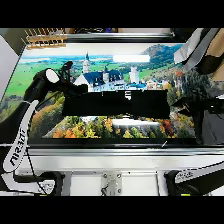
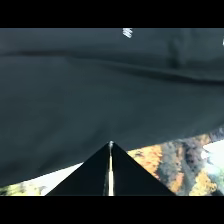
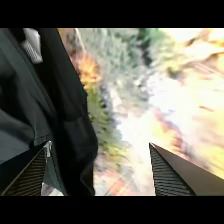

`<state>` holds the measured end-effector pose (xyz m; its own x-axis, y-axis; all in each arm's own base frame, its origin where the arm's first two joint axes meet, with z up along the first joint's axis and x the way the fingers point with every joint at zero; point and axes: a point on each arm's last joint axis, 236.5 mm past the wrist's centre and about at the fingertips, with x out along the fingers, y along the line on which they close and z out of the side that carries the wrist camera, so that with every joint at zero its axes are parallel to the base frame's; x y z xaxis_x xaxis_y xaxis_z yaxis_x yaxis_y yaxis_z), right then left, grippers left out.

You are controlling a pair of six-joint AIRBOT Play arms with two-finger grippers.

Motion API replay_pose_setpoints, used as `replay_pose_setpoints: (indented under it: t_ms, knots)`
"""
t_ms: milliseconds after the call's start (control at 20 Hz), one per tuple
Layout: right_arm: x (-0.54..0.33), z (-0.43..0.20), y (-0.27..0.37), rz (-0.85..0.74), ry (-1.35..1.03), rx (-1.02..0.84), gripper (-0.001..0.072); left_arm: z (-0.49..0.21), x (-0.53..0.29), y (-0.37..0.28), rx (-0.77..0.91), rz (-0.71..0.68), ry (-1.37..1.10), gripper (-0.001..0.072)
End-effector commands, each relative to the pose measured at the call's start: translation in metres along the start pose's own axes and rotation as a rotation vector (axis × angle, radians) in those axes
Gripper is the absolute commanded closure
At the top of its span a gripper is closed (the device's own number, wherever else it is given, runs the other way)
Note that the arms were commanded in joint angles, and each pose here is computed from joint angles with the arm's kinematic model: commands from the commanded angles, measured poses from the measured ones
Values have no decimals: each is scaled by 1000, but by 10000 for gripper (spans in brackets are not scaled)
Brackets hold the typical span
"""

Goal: Fold the clothes and pants, and hang the long-sleeved shirts on hangers.

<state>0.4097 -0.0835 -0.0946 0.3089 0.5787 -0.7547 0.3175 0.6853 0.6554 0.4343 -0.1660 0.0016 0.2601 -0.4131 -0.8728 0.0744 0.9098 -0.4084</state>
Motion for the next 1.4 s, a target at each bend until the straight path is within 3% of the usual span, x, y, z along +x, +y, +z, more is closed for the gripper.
replay_pose_setpoints:
  t_ms: [0, 300, 350, 400, 450, 500, 550, 600, 750, 950, 1350]
  knots:
    - [33, -12, 21, 126, 71, 1, 1, -13, 14, -27, 50, -19, 5, 704]
    - [84, -27, 74, 175, 136, -76, 21, -14, 17, -39, 74, -28, -1, 704]
    - [88, -27, 78, 169, 133, -89, 96, -16, 17, -39, 74, -27, 6, 704]
    - [91, -26, 79, 163, 129, -97, 236, -17, 17, -38, 74, -27, 10, 704]
    - [92, -24, 80, 160, 120, -97, 316, -17, 17, -38, 72, -27, 11, 704]
    - [91, -22, 79, 157, 115, -98, 440, -17, 17, -38, 73, -26, 10, 704]
    - [90, -21, 78, 158, 112, -96, 623, -16, 17, -38, 72, -27, 9, 704]
    - [87, -20, 77, 154, 106, -99, 697, -15, 17, -38, 72, -27, 2, 704]
    - [65, -19, 81, 106, 120, -142, 698, -10, 26, -44, 67, -32, -8, 705]
    - [5, -16, 98, -86, 194, -270, 698, 4, 70, -78, 136, -54, 33, 704]
    - [-58, -13, 229, -217, 117, -539, 698, -3, 176, -153, 288, -107, 112, 704]
